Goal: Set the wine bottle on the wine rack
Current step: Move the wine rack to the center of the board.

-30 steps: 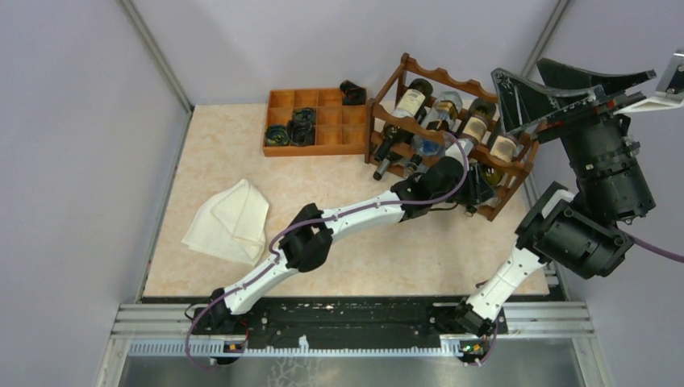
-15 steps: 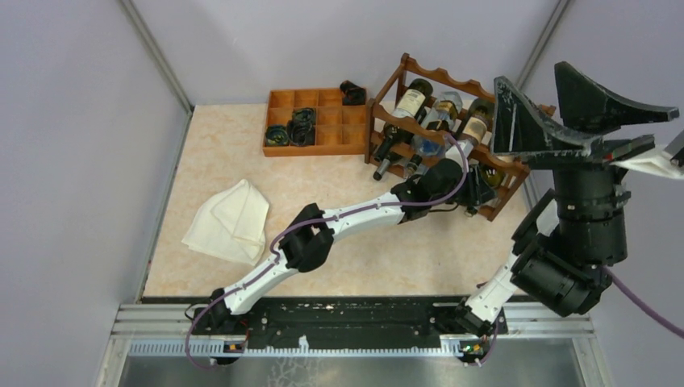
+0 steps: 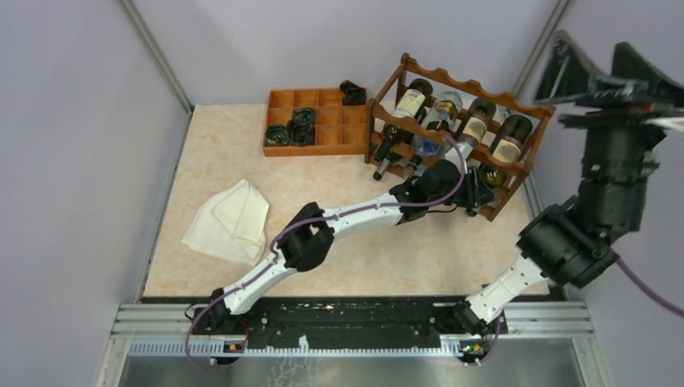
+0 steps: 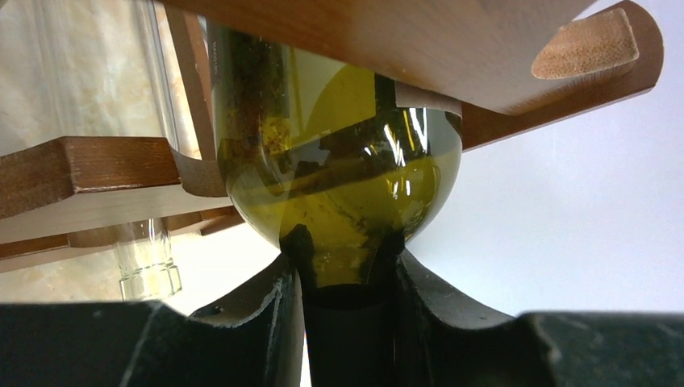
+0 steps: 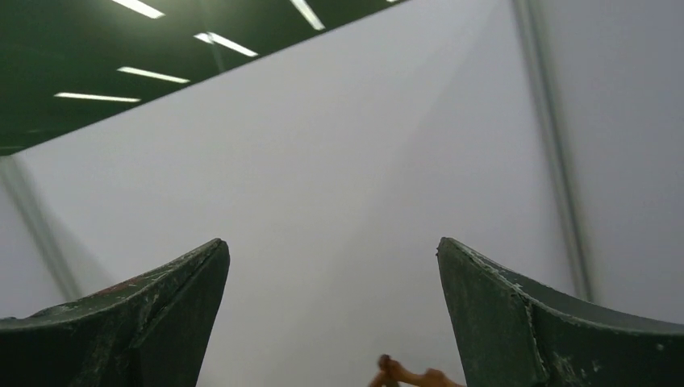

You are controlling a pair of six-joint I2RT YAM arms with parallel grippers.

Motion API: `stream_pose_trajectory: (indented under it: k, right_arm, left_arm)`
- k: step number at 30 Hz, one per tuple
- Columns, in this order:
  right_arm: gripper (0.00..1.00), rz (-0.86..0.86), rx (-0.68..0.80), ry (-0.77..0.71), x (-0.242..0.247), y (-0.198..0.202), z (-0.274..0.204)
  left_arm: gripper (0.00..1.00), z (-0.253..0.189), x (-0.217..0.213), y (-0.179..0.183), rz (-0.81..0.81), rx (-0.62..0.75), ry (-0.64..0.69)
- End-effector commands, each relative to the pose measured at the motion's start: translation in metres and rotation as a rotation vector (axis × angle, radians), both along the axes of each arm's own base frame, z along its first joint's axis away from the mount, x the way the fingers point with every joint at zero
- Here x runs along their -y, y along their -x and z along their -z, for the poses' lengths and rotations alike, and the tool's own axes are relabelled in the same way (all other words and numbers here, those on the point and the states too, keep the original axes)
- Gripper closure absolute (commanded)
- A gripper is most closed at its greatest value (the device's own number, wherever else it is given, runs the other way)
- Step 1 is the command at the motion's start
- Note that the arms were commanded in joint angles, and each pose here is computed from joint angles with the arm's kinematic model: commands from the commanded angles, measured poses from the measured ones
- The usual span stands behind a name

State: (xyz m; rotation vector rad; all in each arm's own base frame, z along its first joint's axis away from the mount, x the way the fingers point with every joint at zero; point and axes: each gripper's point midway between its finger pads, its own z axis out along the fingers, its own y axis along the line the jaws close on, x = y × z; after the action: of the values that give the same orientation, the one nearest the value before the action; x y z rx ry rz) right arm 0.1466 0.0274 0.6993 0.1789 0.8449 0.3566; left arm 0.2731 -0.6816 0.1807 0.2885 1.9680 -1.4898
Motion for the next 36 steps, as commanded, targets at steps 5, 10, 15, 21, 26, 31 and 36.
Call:
stream_pose_trajectory:
  k: [5,10,15,21,26,31,36]
  right_arm:
    - [0.02,0.192,-0.153,0.018,0.117,-0.036,0.039]
    - [0.02,0.481,-0.107,-0.020,0.152,0.005,0.031]
    - [0.02,0.701,-0.028,0.033,0.149,0.036,-0.006]
    - [0.01,0.880,-0.143,0.276,0.097,-0.015,-0.023]
    - [0.01,0.813,-0.290,0.568,0.018,-0.098,-0.001]
    - [0.01,0.641,-0.405,0.785,-0.045,-0.159,0.044]
    - [0.01,0.518,-0.621,0.828,-0.025,-0.206,0.124]
  left_arm:
    - [1.00,-0.057,-0.016,-0.029,-0.013,0.019,0.142]
    - [1.00,-0.055,-0.016,-0.027,-0.004,0.022,0.133]
    - [1.00,-0.051,-0.019,-0.029,-0.003,0.015,0.126]
    - [1.00,-0.052,-0.019,-0.028,0.007,0.018,0.131]
    - [1.00,-0.050,-0.021,-0.028,0.017,0.018,0.125]
    - [1.00,-0.051,-0.024,-0.027,0.030,0.018,0.128]
    - [1.00,-0.047,-0.029,-0.026,0.038,0.012,0.119]
